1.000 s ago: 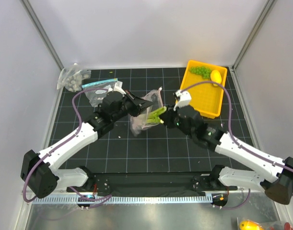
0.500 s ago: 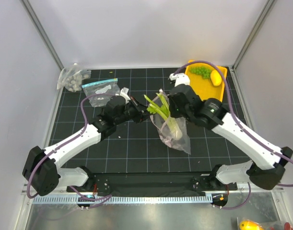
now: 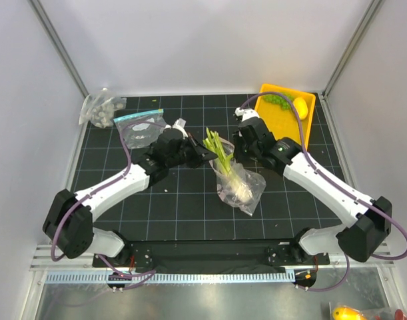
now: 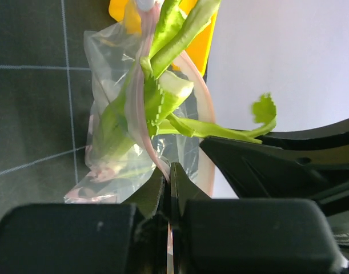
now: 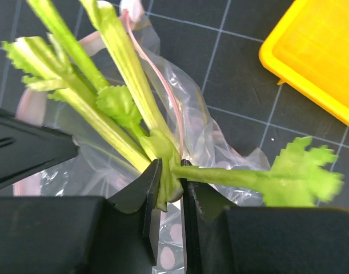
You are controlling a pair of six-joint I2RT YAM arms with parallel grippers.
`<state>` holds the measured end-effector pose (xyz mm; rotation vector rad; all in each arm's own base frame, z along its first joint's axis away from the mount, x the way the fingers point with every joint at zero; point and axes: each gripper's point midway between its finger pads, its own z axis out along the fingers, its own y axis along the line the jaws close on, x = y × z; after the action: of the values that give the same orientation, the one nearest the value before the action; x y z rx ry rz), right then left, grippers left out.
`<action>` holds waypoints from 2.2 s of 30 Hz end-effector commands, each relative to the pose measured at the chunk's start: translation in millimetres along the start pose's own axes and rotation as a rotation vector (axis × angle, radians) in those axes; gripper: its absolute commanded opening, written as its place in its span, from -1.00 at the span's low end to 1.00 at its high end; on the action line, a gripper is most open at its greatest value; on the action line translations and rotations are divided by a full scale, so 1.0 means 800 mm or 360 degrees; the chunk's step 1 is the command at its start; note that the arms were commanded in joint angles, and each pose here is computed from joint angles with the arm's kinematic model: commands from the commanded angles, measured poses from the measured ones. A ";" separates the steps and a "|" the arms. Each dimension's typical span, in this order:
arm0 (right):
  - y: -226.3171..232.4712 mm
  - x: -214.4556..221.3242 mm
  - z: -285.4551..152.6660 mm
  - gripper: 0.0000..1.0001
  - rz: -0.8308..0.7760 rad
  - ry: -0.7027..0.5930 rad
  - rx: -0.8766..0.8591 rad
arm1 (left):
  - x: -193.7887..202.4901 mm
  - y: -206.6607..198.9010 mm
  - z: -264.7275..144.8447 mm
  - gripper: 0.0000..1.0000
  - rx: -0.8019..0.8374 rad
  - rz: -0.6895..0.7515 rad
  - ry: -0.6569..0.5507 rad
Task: Place the food in the zip-top bag and seal the zipper
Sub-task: Adjust the zipper food storage bag at the center of the board.
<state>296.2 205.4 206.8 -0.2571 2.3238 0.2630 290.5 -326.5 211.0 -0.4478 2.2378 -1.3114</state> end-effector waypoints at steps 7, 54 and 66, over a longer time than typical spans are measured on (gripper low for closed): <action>0.040 -0.072 -0.098 -0.98 0.0069 -0.0301 -0.0361 | -0.030 -0.102 -0.065 -0.99 0.0291 0.0234 -0.0099; 0.078 -0.021 -0.078 -0.98 0.0030 -0.0095 -0.0410 | -0.024 -0.075 -0.076 -1.00 0.0329 0.0155 -0.0111; 0.055 -0.057 -0.064 -0.99 -0.0055 -0.0031 -0.0133 | -0.022 -0.080 -0.102 -1.00 0.0287 0.0144 -0.0114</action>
<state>254.5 256.2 303.2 -0.3786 2.2271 0.5121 259.6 -291.2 297.1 -0.3341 2.0283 -1.4276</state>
